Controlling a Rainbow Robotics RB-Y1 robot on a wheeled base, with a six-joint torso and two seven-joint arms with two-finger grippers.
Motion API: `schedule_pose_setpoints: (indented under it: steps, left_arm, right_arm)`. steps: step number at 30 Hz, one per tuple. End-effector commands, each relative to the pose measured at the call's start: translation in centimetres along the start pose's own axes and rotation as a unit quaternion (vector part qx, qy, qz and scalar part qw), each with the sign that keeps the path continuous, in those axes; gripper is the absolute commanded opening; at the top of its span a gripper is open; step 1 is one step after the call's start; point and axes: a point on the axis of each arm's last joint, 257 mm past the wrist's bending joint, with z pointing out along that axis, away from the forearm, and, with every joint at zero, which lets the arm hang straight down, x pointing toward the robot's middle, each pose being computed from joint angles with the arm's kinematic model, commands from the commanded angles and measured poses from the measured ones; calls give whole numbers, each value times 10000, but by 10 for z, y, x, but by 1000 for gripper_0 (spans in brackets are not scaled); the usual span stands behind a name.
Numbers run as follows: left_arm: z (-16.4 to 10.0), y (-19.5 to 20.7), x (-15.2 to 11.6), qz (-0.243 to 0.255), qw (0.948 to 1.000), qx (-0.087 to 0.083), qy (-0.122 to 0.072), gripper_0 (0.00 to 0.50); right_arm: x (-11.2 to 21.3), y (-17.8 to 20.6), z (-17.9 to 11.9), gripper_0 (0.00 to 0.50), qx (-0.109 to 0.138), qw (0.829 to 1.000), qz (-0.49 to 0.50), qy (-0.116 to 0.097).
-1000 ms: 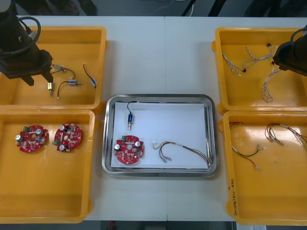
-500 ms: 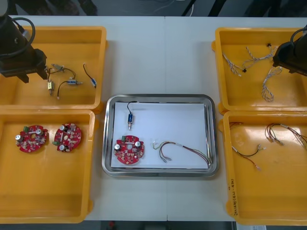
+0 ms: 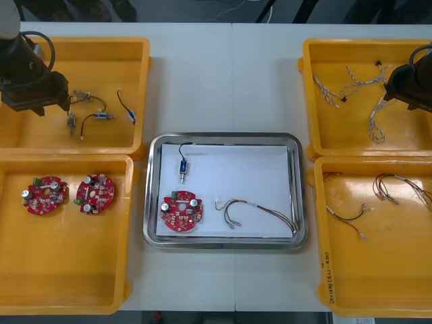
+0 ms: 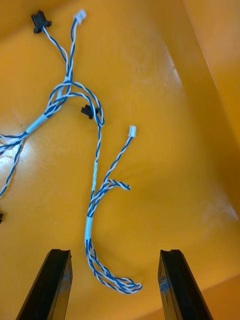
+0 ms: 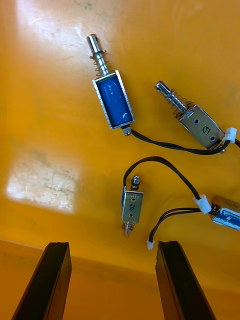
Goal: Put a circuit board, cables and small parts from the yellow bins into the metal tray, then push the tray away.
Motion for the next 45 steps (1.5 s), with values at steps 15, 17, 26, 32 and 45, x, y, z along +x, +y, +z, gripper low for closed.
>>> schedule_pose_setpoints:
  steps: [15, 17, 26, 32, 45]
  left_arm:
    - [3, -18, -29, 782, 9958, -50, -484, 500]
    - [6, -16, -30, 762, 9958, -49, -498, 500]
    - [21, -13, -26, 772, 9955, 0, -543, 500]
    - [29, -14, -21, 872, 9947, -74, -533, 500]
    - [45, -10, -6, 882, 9954, -28, -377, 500]
  right_arm:
    - [-41, 37, -25, 500, -286, 9983, 510, -7]
    - [-45, 38, -23, 500, -290, 9981, 541, -36]
    - [-34, 40, -2, 500, -296, 9974, 657, 84]
    - [-24, 42, 15, 500, -329, 9963, 779, 176]
    - [-6, 55, 35, 500, -538, 9926, 1022, 361]
